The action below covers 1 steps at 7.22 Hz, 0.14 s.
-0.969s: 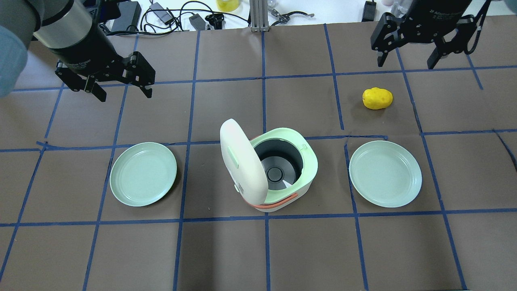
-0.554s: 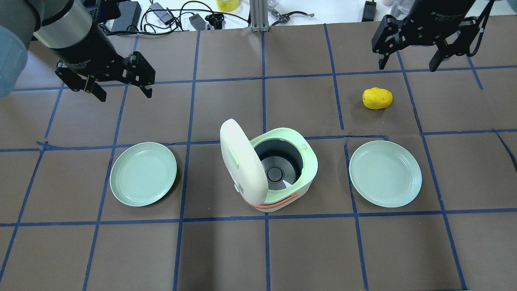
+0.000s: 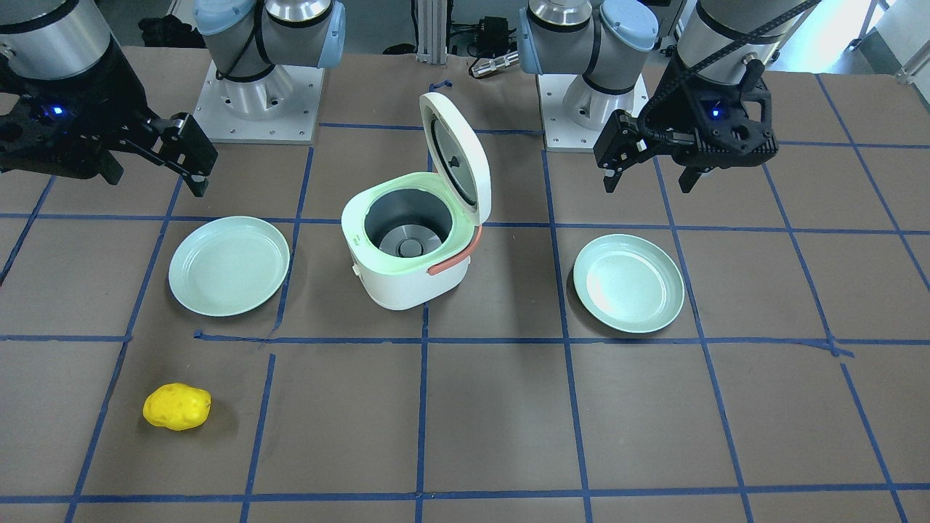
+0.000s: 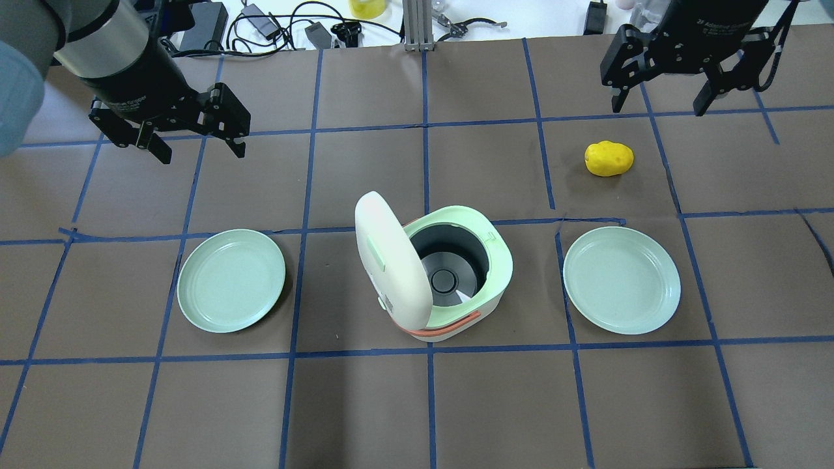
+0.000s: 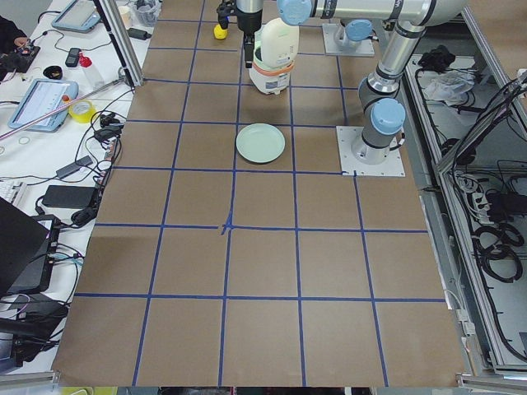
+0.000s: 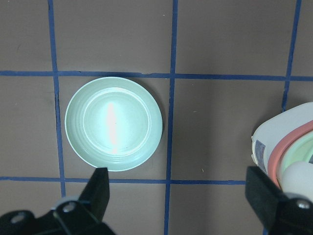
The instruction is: Press rice cooker button
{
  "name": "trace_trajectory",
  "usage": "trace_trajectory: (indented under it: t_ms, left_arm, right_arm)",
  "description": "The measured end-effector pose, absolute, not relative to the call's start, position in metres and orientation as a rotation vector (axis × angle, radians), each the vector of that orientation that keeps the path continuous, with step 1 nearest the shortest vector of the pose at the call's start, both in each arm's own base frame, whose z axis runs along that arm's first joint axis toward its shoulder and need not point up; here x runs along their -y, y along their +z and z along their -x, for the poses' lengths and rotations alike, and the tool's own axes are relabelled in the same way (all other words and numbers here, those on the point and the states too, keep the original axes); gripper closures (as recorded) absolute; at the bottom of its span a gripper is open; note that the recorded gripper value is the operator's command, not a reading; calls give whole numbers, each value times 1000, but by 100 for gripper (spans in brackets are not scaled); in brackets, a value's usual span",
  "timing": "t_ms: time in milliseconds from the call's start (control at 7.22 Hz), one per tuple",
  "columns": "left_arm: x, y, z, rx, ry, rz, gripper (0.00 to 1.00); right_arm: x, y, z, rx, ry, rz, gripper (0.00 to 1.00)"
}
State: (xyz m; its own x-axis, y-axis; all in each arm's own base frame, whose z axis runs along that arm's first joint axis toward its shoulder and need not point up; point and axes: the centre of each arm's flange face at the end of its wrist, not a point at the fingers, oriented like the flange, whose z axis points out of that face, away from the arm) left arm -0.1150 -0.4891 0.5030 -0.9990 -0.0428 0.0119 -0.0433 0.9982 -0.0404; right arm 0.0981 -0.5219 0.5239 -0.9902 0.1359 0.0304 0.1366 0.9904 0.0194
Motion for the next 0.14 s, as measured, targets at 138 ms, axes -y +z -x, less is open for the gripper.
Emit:
trace_trajectory:
  t_ms: [138]
  left_arm:
    - [489,503,115,3129,64,-67,0]
  right_arm:
    - [522,524,-99,3108,-33,212,0]
